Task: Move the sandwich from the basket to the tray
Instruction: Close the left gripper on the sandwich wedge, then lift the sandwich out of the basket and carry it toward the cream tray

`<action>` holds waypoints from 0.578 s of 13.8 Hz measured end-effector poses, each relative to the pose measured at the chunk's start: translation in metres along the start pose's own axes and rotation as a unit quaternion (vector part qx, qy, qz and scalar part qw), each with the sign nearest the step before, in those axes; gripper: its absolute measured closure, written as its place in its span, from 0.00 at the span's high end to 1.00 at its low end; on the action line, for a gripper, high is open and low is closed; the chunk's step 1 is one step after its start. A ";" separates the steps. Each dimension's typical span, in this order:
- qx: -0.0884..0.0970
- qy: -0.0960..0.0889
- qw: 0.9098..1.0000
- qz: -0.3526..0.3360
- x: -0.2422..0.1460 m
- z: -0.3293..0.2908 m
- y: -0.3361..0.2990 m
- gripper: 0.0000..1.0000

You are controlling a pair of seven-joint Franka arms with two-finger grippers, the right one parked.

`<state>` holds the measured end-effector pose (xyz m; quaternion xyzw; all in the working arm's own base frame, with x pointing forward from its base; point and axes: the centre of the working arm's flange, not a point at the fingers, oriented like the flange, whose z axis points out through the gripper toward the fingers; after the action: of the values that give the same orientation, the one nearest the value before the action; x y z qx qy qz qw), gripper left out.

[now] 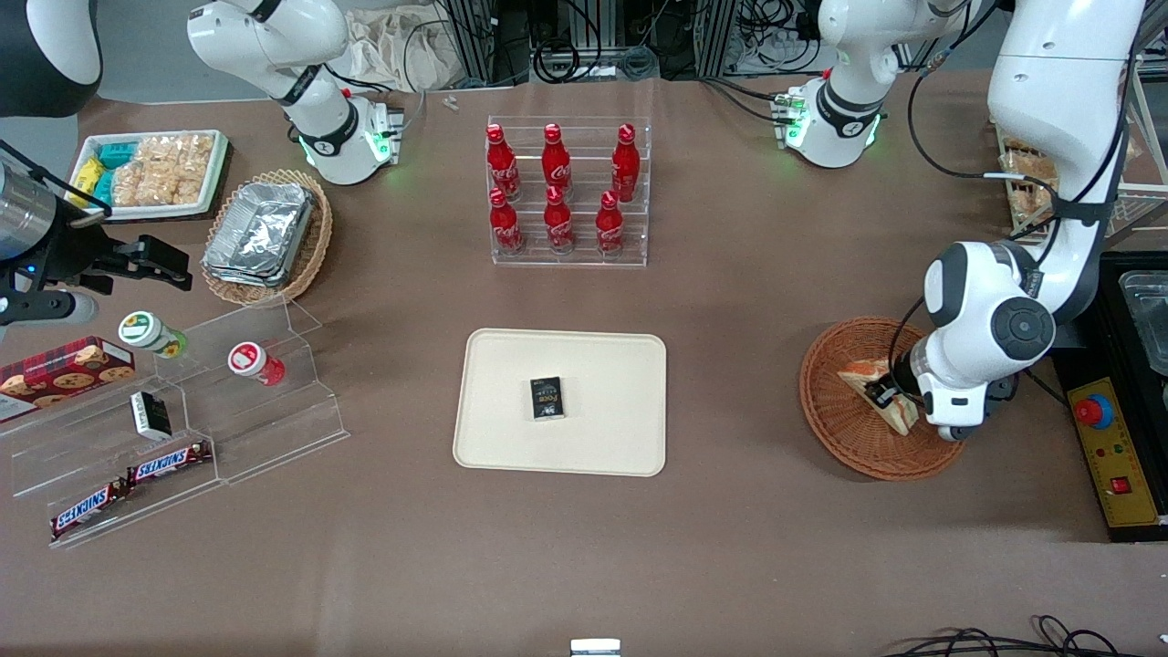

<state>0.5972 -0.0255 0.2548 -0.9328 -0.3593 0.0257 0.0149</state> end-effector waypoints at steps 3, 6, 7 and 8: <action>0.036 -0.022 0.999 -0.006 0.004 -0.046 0.001 0.30; 0.053 -0.023 0.998 -0.003 -0.002 -0.154 0.009 0.19; 0.054 -0.023 0.998 0.011 -0.014 -0.192 0.017 0.19; 0.050 -0.024 0.998 0.043 -0.031 -0.228 0.030 0.19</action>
<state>0.6076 -0.0713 0.4823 -0.9447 -0.3169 0.0670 0.0515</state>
